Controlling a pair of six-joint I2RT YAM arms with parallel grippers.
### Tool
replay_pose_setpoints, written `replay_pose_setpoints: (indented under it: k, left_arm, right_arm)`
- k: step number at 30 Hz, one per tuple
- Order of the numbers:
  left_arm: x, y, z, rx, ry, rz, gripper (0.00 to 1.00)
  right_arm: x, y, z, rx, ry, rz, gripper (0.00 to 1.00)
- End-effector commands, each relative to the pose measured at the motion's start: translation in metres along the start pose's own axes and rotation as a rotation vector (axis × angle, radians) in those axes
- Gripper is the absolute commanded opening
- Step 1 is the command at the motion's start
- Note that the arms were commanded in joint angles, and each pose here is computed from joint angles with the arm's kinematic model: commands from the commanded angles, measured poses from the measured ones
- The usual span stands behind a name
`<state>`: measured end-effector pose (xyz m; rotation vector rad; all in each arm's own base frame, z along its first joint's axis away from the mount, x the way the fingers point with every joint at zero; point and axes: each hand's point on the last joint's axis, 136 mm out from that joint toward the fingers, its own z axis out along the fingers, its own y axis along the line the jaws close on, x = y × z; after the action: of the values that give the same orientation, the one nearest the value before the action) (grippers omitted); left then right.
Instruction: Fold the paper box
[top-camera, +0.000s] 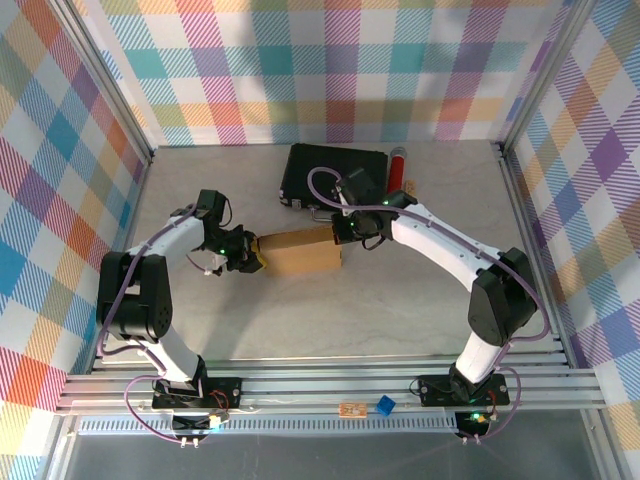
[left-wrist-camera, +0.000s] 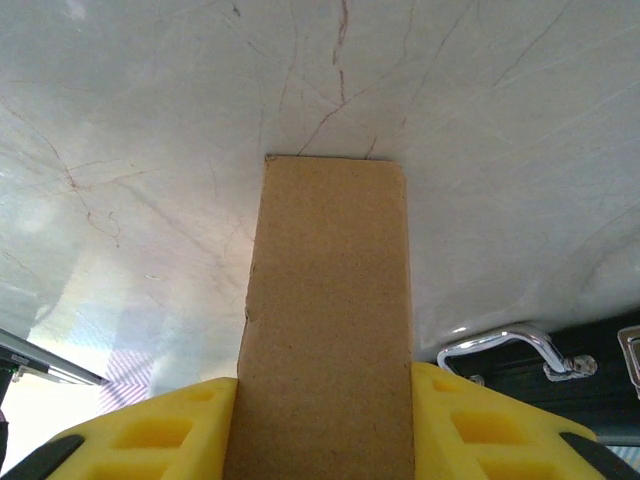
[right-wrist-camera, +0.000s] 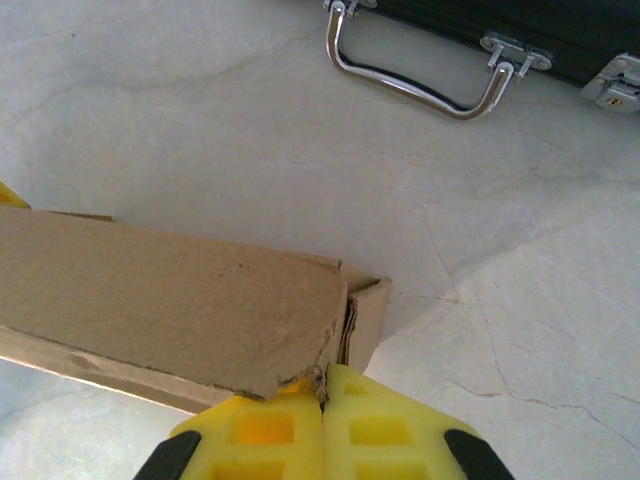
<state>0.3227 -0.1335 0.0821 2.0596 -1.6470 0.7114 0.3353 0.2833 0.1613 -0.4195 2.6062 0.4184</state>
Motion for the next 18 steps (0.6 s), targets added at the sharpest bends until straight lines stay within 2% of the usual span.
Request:
replay_pose_setpoints:
  k: [1, 5, 8, 13, 14, 16, 18]
  left_arm:
    - [-0.007, -0.023, 0.009, 0.065, -0.013, 0.035, 0.33]
    - [-0.002, -0.034, 0.005, 0.111, 0.007, 0.086, 0.50]
    - [0.004, -0.045, -0.011, 0.154, -0.009, 0.194, 0.63]
    - [0.006, -0.041, -0.037, 0.154, -0.058, 0.343, 0.74]
    - [0.005, -0.036, -0.039, 0.146, -0.066, 0.360, 0.88]
    - [0.003, -0.027, -0.042, 0.133, -0.072, 0.377, 1.00]
    - [-0.001, -0.019, -0.045, 0.123, -0.076, 0.388, 1.00]
  right_arm:
    - [0.034, -0.001, 0.016, 0.026, 0.105, -0.051, 0.00]
    - [0.033, -0.007, 0.018, 0.066, 0.107, -0.071, 0.00]
    - [0.027, -0.008, 0.014, 0.082, 0.099, -0.081, 0.00]
    - [0.025, -0.009, 0.015, 0.100, 0.122, -0.094, 0.00]
    - [0.025, -0.009, 0.016, 0.101, 0.125, -0.093, 0.00]
    - [0.024, -0.010, 0.016, 0.111, 0.130, -0.093, 0.00]
    - [0.023, -0.011, 0.016, 0.121, 0.131, -0.095, 0.00]
